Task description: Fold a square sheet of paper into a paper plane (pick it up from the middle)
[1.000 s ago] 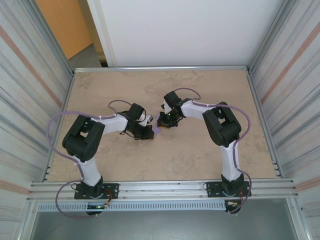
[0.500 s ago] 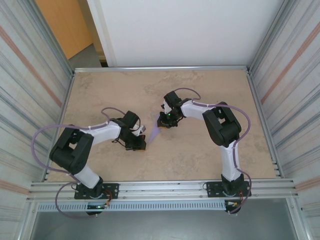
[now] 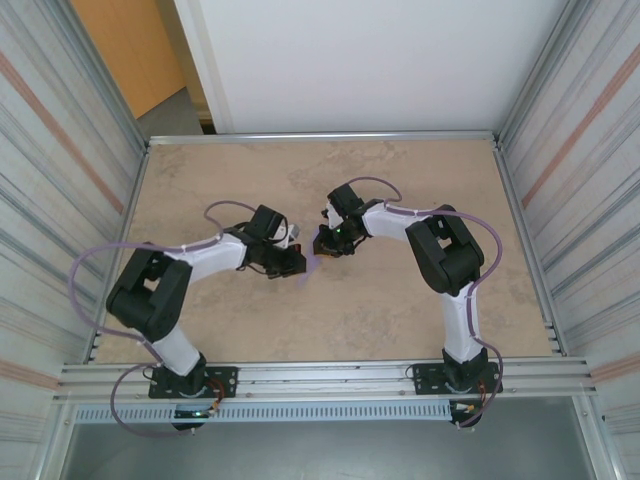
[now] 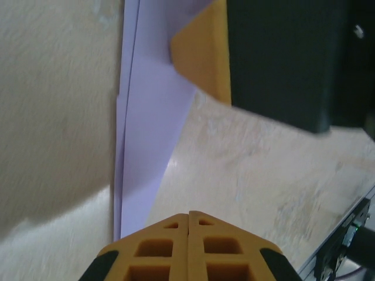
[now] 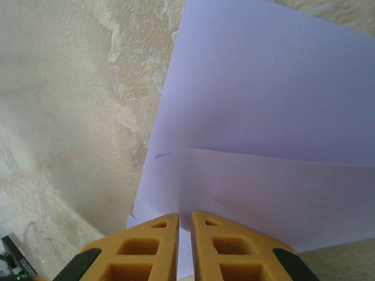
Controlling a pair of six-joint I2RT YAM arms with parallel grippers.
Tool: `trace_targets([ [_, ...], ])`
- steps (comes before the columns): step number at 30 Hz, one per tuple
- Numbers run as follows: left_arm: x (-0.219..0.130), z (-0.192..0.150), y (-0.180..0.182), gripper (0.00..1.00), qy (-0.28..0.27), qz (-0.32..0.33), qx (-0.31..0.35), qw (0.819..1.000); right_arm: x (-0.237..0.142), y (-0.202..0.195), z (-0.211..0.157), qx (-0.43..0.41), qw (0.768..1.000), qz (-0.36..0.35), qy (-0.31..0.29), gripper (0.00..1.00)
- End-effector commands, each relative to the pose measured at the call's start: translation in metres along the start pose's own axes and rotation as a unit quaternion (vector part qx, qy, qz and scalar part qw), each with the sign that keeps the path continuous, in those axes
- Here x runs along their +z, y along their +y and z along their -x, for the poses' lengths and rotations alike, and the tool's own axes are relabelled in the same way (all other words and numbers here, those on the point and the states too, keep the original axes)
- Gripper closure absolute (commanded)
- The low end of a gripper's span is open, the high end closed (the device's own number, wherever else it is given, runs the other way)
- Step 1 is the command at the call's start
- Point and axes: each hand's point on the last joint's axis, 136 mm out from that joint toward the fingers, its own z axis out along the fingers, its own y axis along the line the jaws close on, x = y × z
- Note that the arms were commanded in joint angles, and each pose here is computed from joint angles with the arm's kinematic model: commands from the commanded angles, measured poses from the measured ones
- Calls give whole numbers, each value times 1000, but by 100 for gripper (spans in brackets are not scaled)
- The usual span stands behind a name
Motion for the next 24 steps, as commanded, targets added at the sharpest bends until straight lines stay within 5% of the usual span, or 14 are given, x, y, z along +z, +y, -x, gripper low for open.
trace_targets([
  [1, 7, 19, -13, 97, -13, -27, -7, 1000, 5, -20, -25, 34, 998, -26, 37, 84],
  [14, 30, -6, 38, 98, 36, 61, -63, 996, -19, 6, 6, -34, 999, 23, -9, 81],
  [24, 33, -17, 47, 99, 55, 74, -79, 993, -9, -25, 12, -31, 999, -33, -15, 83],
])
